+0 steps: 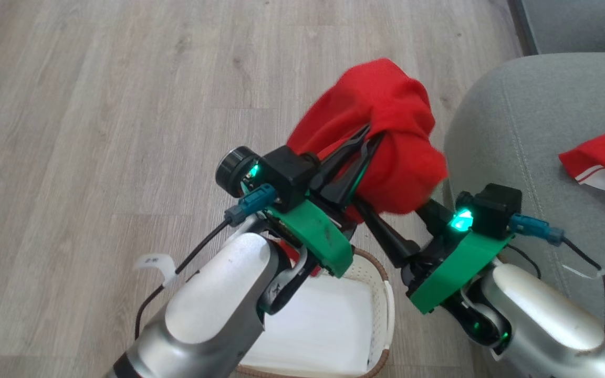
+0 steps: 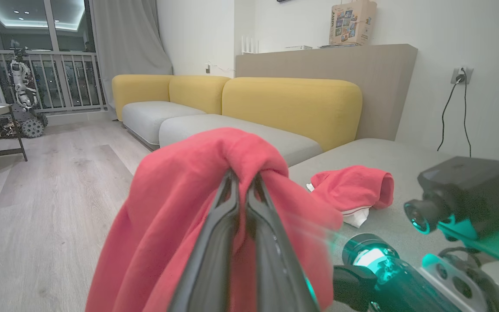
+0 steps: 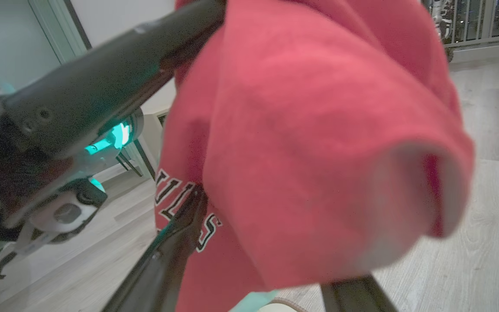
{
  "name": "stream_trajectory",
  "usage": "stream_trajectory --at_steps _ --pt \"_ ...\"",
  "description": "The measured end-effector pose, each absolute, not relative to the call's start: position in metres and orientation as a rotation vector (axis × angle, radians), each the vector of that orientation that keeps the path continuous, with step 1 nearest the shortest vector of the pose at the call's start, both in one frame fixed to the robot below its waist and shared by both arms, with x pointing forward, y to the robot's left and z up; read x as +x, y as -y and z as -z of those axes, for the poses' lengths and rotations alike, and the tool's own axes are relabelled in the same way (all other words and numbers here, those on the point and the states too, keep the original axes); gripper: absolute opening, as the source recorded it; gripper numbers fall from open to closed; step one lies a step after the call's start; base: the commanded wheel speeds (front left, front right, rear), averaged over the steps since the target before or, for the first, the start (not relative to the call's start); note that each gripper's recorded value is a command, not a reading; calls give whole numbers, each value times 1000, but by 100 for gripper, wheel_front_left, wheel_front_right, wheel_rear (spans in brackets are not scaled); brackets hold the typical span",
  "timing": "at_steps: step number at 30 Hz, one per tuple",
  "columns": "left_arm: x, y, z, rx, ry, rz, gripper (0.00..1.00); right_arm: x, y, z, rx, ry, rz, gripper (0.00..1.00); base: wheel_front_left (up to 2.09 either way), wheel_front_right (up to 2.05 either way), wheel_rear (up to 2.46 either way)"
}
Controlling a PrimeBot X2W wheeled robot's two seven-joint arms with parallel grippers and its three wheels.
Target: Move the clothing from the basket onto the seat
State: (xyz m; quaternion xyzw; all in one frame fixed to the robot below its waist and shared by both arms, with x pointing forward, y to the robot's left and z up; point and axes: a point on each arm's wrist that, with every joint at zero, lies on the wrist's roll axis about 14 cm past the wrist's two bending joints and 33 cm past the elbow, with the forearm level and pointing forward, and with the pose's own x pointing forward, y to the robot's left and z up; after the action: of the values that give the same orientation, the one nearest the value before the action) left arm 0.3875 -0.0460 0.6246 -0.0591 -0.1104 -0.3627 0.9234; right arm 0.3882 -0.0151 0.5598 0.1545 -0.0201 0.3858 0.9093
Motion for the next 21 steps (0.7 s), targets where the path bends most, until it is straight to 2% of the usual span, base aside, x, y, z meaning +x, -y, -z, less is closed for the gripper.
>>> stream_trajectory --at_steps 7,8,9,10,12,21 --pt "384 46 -620 -124 212 743 0 389 5 -564 318 50 -821 100 0 0 0" --pt "385 45 -620 -123 211 739 0 389 4 -564 318 49 -821 69 0 0 0" --pt "385 45 -620 -122 211 739 0 389 5 -564 317 49 -821 46 0 0 0" --pt "385 45 -620 -122 211 739 0 389 5 -564 317 49 -821 26 0 0 0" --pt "384 46 -620 -123 210 740 0 389 5 -564 317 49 -819 0 0 0 0" --pt "386 47 -615 -136 192 736 0 389 13 -567 304 65 -799 0 0 0 0"
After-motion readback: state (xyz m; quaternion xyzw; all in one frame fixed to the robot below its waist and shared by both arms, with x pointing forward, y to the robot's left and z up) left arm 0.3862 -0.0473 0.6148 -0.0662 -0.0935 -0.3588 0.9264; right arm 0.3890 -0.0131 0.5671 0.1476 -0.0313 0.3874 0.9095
